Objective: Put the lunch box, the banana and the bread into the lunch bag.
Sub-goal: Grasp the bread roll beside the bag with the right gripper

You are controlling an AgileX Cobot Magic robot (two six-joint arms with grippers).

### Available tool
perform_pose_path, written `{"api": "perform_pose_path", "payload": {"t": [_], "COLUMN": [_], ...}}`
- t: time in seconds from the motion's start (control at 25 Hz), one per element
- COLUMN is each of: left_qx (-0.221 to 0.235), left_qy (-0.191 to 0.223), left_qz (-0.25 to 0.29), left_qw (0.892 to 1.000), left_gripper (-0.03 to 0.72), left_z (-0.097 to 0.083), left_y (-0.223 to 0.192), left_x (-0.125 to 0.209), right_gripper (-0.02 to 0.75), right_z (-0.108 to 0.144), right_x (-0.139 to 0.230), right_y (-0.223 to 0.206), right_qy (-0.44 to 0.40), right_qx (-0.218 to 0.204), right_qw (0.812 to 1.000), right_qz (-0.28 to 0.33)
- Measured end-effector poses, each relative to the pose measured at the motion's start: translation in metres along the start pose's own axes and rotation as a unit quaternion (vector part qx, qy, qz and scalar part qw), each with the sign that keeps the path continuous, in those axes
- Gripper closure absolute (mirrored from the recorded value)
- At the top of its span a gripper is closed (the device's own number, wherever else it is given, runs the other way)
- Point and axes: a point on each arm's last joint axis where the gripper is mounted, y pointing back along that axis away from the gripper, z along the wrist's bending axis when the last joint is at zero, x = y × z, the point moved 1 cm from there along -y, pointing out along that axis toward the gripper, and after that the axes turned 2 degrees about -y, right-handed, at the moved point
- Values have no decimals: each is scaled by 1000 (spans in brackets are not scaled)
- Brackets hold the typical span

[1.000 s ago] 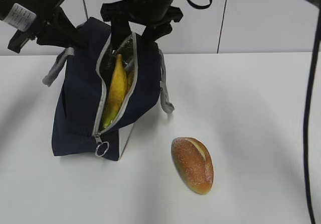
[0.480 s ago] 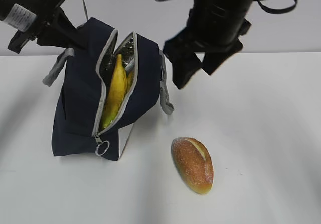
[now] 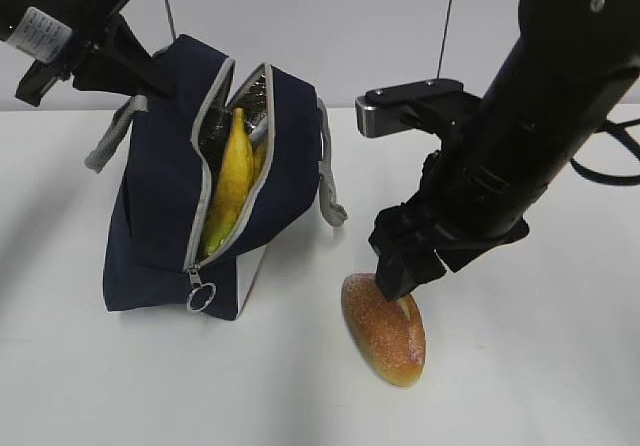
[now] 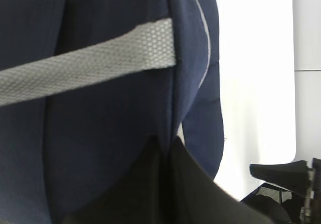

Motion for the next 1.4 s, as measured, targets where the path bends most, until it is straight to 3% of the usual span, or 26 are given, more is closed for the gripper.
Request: {"api": "perform_pose_path", "payload": {"t": [0.2,0.72,1.12,1.4], "left_qx": [0,0,0,0], "left_qy": [0,0,0,0], "left_qz": [0,0,0,0], "left_qw": [1000,1000,1000,1000], "left_gripper": [691,691,691,691], "left_z": [0,0,0,0], "left_y": [0,0,0,0], "left_x": [0,0,0,0], "right_gripper": [133,134,314,342], "right_z": [-3,-12,-12,-13], "right_x": [-3,-12,-20,-21], "right_y": [-24,-102,-101,-88], "right_qy": [-11,-43,-40,-12], "right_qx": [0,-4,-4,9], "right_qw": [1000,999,999,999], "right_qz": [-18,16,14,41]}}
